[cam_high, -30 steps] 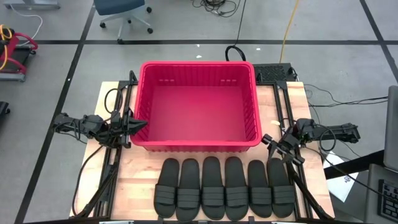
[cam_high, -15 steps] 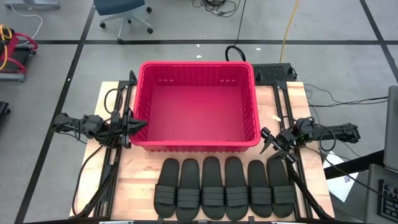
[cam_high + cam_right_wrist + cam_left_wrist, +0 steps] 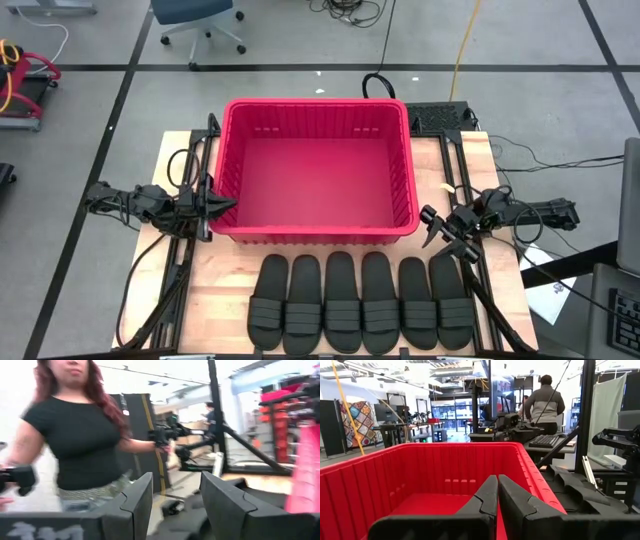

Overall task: Pick and place slides into bin
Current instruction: Put the black slide into the red bin

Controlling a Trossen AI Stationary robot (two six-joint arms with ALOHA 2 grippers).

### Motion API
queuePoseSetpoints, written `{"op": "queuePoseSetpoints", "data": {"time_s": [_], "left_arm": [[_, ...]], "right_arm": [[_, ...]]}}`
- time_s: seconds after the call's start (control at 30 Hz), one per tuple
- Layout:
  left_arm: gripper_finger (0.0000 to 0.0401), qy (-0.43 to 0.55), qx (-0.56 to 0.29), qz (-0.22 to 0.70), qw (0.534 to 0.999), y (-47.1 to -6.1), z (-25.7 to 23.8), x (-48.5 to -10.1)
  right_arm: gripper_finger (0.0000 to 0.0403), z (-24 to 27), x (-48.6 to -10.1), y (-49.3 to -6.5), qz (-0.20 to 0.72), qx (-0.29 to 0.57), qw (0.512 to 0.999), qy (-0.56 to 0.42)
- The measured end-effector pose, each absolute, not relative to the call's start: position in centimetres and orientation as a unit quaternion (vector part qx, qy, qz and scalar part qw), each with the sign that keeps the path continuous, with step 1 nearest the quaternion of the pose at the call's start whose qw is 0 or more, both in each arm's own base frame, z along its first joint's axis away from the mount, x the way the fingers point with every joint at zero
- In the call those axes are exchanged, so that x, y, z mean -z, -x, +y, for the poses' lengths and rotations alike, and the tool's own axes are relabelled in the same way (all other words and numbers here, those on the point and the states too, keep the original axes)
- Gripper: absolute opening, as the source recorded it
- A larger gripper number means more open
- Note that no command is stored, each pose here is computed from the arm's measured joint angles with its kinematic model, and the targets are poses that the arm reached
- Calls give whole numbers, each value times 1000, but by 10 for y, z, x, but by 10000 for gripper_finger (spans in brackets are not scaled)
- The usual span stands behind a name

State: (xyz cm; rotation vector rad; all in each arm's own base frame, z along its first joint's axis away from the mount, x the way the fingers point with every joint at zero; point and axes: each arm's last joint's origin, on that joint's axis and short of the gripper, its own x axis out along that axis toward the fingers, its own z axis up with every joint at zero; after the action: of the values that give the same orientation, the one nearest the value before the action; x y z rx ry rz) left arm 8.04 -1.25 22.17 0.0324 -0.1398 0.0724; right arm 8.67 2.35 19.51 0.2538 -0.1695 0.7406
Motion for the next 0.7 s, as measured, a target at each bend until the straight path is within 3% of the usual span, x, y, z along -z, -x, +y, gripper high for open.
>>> {"op": "queuePoseSetpoints", "data": {"time_s": [0.13, 0.3, 0.5, 0.7], "left_arm": [[19, -15, -36, -69, 997, -80, -13, -221], [19, -12, -36, -71, 997, -80, -12, -223], [19, -10, -36, -78, 996, -77, -12, -231], [19, -20, -33, -5, 999, -78, -12, -241]], "right_arm": [[155, 23, -200, -85, -107, -364, 918, -116], [155, 24, -187, -89, -33, -353, 925, -137], [155, 23, -213, -81, -35, -349, 931, -99], [155, 22, -232, -73, 21, -342, 933, -110]]}}
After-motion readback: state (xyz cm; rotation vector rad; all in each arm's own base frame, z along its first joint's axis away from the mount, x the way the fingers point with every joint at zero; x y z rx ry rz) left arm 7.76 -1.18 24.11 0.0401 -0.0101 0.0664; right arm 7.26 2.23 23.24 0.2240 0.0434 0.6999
